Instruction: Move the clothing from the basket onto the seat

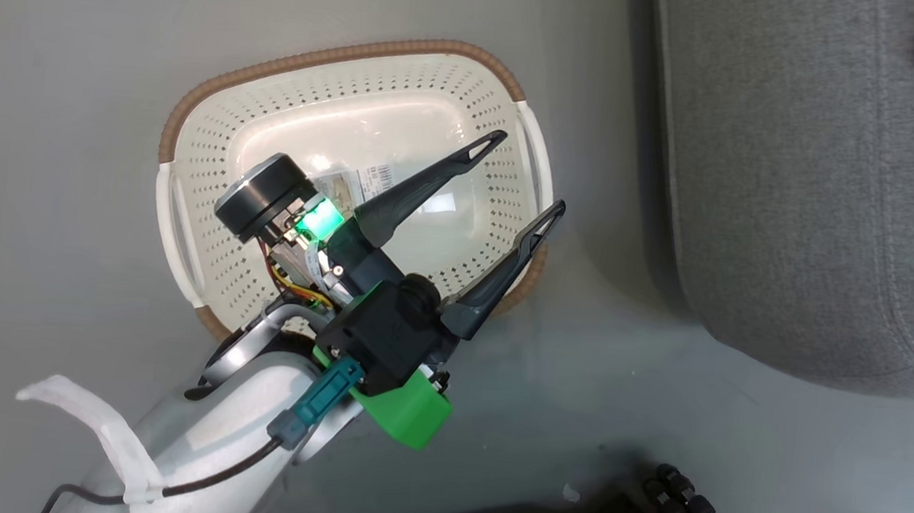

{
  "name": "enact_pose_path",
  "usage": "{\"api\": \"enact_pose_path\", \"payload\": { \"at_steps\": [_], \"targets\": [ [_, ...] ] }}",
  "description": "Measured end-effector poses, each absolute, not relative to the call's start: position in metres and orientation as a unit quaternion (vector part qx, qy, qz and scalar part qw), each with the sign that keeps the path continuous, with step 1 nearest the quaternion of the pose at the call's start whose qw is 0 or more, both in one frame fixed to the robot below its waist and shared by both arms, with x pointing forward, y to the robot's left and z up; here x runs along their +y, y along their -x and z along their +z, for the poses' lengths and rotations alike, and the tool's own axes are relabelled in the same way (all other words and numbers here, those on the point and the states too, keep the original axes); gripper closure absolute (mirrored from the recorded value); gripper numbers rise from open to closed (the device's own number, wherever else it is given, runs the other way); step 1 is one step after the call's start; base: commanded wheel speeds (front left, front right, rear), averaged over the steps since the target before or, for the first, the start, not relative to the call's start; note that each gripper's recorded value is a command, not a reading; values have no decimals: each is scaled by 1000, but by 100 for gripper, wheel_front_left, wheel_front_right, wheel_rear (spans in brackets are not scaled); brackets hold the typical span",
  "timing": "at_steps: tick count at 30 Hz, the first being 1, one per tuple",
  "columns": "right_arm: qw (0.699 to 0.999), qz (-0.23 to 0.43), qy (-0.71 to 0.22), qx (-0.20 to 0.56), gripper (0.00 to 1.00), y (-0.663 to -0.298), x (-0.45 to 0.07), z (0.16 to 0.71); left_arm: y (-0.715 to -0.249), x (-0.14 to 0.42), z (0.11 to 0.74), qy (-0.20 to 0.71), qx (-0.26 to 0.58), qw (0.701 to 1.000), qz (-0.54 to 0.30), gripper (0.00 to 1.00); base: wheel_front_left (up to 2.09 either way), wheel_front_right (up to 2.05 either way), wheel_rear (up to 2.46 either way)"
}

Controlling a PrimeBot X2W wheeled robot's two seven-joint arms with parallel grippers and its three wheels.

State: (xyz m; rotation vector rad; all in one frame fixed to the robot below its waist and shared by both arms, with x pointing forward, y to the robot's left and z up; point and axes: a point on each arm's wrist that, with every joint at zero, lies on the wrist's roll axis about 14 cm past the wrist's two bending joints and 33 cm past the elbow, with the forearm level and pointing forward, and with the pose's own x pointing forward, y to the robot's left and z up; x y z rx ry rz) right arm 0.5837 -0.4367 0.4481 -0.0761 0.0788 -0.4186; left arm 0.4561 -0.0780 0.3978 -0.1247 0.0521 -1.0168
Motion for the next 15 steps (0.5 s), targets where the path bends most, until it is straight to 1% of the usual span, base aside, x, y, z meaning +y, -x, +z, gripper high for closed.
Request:
{"api": "enact_pose_path", "payload": {
  "at_steps": [3,4,5,6,15],
  "targets": [
    [974,-217,18,64,99,-575,-435,418,-458,-74,391,58,33,874,-481,0,0,0,0],
    [973,-218,15,69,67,-572,-434,413,-457,-74,390,57,35,874,-480,0,0,0,0],
    [973,-219,13,71,53,-570,-433,411,-458,-73,390,57,35,875,-479,0,0,0,0],
    [973,-220,12,70,0,-568,-434,411,-458,-73,392,58,31,876,-478,0,0,0,0],
    [974,-222,13,49,0,-535,-431,431,-454,-76,412,64,13,880,-470,0,0,0,0]
  ]
}}
